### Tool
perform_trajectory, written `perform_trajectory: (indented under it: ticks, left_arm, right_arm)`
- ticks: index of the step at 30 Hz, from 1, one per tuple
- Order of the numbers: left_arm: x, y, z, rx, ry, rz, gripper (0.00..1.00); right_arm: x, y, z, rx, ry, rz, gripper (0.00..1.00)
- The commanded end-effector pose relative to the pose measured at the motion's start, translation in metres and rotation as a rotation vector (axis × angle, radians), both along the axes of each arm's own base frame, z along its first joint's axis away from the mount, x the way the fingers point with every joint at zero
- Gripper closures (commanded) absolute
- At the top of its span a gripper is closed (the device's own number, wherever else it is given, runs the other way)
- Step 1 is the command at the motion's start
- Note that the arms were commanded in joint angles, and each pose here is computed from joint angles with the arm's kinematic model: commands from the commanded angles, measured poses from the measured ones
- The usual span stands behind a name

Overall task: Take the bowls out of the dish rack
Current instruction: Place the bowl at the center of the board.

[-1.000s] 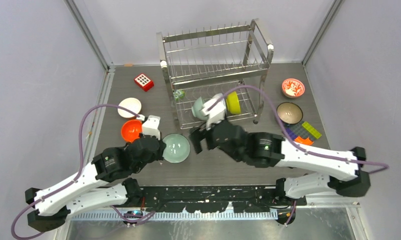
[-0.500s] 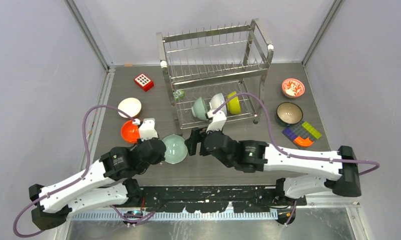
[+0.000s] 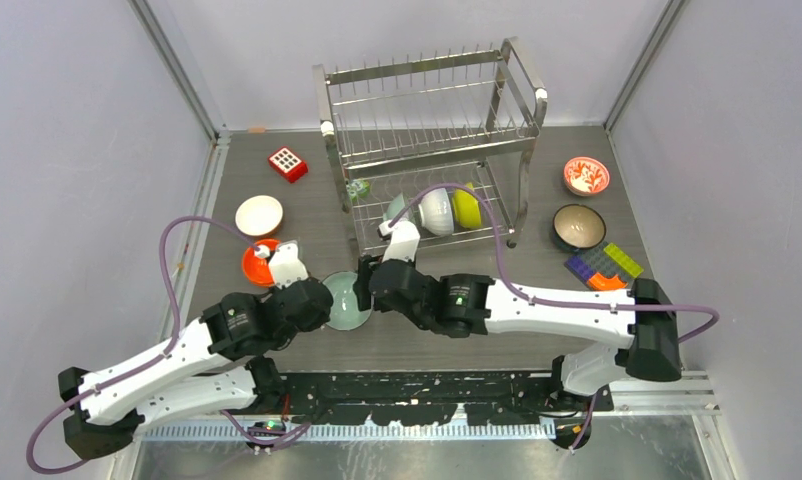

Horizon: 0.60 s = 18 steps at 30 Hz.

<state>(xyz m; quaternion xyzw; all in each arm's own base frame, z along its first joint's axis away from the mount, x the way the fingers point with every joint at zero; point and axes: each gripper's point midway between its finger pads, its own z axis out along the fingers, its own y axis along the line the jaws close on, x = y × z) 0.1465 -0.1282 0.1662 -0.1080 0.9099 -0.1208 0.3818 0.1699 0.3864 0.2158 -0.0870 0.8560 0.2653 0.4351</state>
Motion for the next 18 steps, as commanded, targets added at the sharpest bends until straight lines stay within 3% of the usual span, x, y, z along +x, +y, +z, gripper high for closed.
perform_trajectory:
  ticks: [1, 18]
  left_arm:
    - [0.008, -0.005, 0.025, -0.098, -0.055, 0.050, 1.00]
    - [0.006, -0.003, 0.021, -0.105, -0.063, 0.041, 1.00]
  right_arm:
    - [0.003, 0.009, 0.009, -0.007, -0.003, -0.012, 0.36]
    - [0.005, 0.024, -0.012, -0.089, 0.022, -0.007, 0.36]
